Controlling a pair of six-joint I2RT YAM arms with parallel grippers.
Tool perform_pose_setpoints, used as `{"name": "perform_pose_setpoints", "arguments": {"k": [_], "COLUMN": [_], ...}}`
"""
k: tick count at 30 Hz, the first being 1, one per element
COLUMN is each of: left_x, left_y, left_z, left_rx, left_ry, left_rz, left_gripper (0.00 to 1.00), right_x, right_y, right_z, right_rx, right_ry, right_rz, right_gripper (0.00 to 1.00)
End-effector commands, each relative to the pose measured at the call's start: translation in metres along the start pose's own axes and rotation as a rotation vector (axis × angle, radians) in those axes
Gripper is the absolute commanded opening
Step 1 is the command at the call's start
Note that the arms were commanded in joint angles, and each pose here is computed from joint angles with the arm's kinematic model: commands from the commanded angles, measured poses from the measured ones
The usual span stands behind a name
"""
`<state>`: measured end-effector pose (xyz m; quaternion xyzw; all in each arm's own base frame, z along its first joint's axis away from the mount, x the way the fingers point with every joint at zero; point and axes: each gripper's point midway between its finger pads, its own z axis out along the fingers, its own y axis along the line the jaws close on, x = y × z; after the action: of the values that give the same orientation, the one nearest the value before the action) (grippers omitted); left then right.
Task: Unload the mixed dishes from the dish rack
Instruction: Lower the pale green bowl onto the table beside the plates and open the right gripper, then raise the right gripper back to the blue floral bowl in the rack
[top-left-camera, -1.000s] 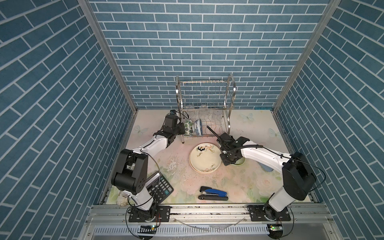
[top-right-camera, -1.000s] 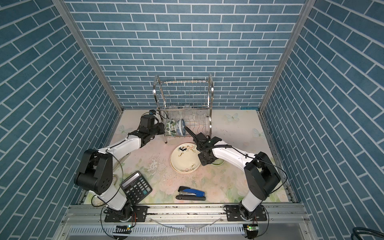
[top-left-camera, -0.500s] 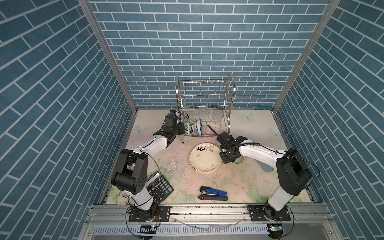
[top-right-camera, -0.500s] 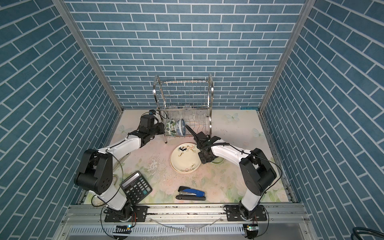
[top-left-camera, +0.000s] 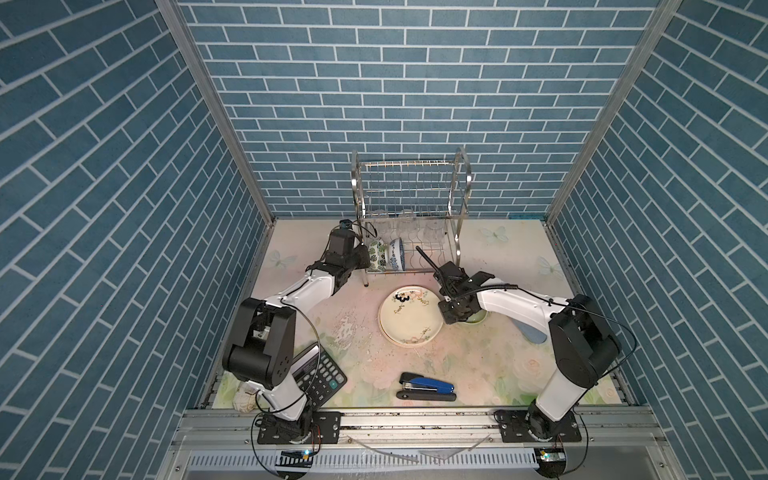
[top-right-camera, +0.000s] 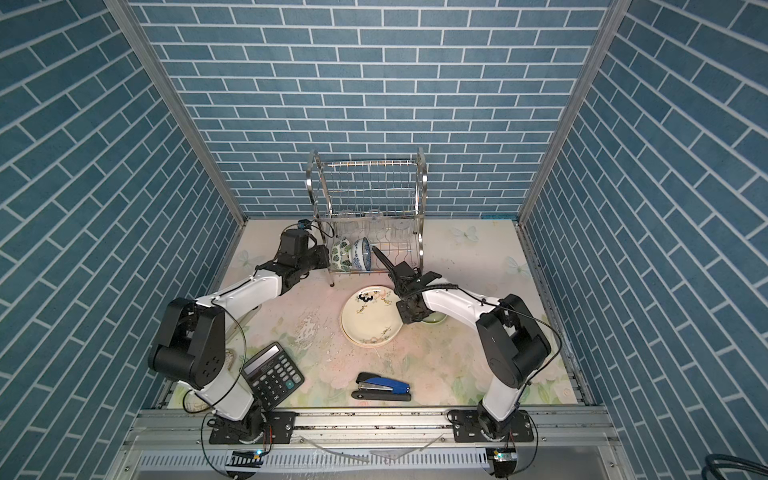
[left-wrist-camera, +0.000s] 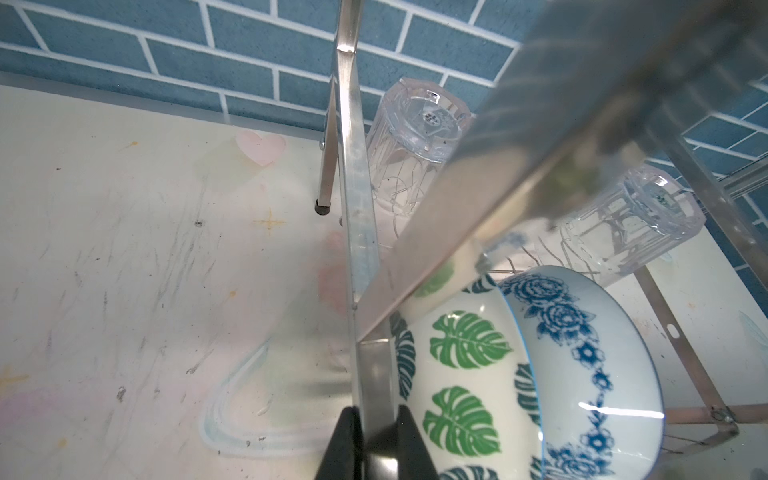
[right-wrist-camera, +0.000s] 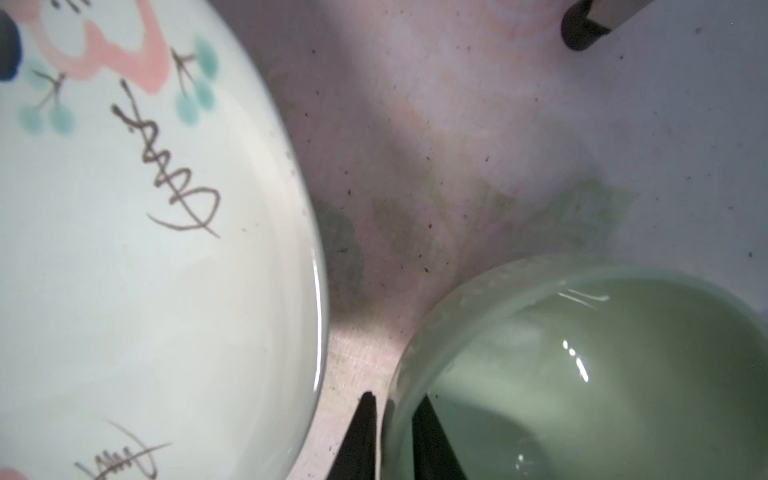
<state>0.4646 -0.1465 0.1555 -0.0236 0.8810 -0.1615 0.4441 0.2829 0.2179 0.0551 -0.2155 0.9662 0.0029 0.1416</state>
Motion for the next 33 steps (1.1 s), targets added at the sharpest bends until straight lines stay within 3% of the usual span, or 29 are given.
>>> {"name": "perform_pose_setpoints", "arguments": {"k": [1,4,10,14,21,28,33], "left_x": [0.002,0.002,0.002,0.000,0.000,-0.003,-0.006], "left_y": [-0.007,-0.008,-0.008,-0.008,-0.009,-0.011,-0.013], "left_z": [0.001,0.001,0.001,0.000,-0.002,-0.007,-0.008], "left_rx": [0.037,0.041,0.041,0.038,0.044,0.050,0.062], "left_ry": [0.016,0.018,0.018,0.015,0.017,0.003,-0.002], "left_rz": [-0.003,-0.003,-0.001,0.000,-0.001,-0.008,-0.018], "left_gripper": [0.04,0.04,0.04,0.04,0.03,0.03,0.03], "right_x": [0.005,0.006,-0.003,-0.022,-0.086,-0.136,-0.161], "right_y": [-0.007,-0.007,-0.001,0.008,0.040,0.062,0.072], "right_z": [0.005,0.000,-0.033,-0.068,-0.111,-0.121,-0.112], "right_rx": [0.031,0.024,-0.050,-0.140,-0.414,-0.568,-0.618], "right_ry": [0.014,0.001,-0.081,-0.214,-0.573,-0.829,-0.905], "right_rz": [0.001,0.017,0.051,0.070,0.079,0.070,0.066], "right_gripper": [0.30,0.40,0.45,0.46,0.45,0.46,0.47]}}
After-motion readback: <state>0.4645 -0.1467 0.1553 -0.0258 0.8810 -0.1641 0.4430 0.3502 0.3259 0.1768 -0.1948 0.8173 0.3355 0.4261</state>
